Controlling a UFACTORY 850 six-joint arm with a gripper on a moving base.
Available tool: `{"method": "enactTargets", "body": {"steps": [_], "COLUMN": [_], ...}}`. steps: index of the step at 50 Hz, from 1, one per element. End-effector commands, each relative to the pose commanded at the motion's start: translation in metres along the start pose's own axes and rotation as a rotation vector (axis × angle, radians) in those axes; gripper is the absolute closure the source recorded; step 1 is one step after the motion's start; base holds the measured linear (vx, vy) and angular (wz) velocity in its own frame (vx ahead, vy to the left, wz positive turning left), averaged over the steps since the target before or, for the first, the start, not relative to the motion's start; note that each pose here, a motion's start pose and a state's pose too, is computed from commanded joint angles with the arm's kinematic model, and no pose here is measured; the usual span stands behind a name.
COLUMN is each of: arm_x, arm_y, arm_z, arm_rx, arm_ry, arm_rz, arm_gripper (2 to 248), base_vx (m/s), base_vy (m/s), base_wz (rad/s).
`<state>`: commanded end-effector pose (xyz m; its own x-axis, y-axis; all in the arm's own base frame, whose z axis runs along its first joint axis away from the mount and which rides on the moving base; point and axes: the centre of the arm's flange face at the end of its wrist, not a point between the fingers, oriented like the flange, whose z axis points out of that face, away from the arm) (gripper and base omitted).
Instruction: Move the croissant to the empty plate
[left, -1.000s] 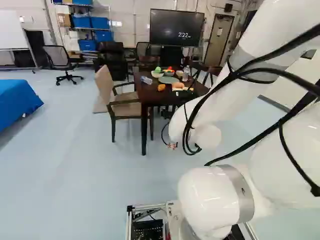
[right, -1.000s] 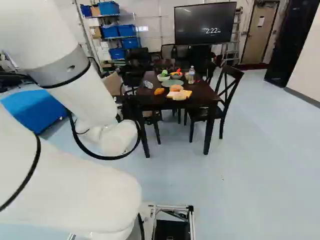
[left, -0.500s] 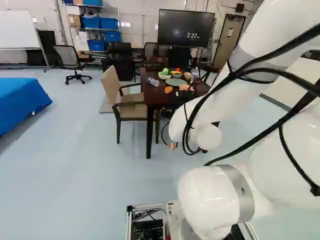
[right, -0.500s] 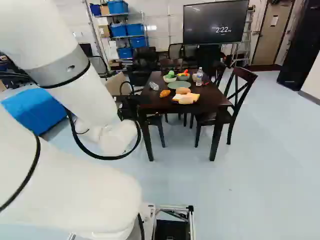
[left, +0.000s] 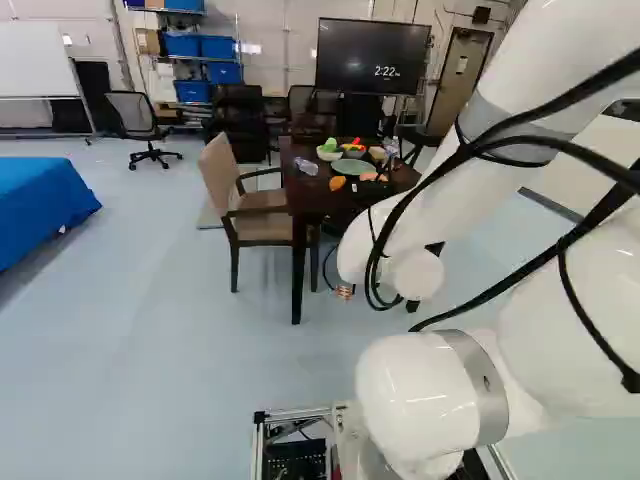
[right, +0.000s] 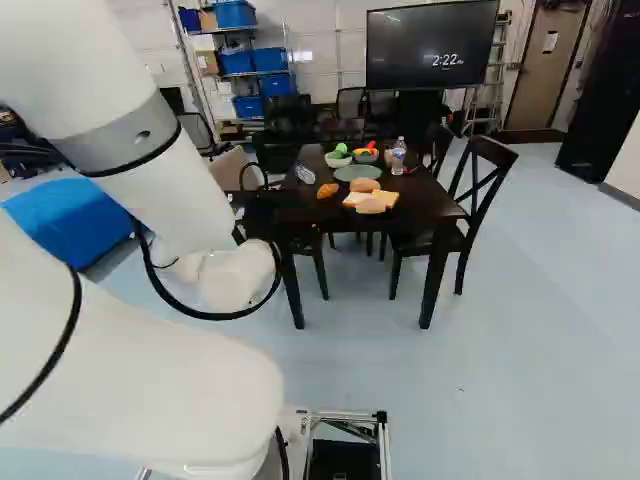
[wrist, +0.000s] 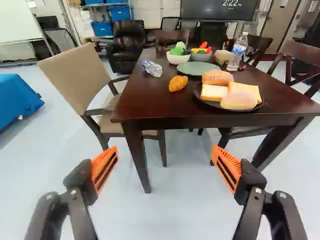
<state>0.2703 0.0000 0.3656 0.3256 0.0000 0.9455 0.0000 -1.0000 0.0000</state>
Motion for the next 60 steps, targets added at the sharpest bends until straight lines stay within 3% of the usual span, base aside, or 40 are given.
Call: {"method": "enactTargets", "body": {"steps": [60], "arm_x": [0.0000], "arm_y": [0.0000], "arm_z": [0.0000], "arm_rx": [0.000], "arm_ry": [0.000], "arm_rz": [0.000], "arm_gripper": [3], "base_vx": [0.094], "base_vy": [-0.050], "base_wz": [-0.011]}}
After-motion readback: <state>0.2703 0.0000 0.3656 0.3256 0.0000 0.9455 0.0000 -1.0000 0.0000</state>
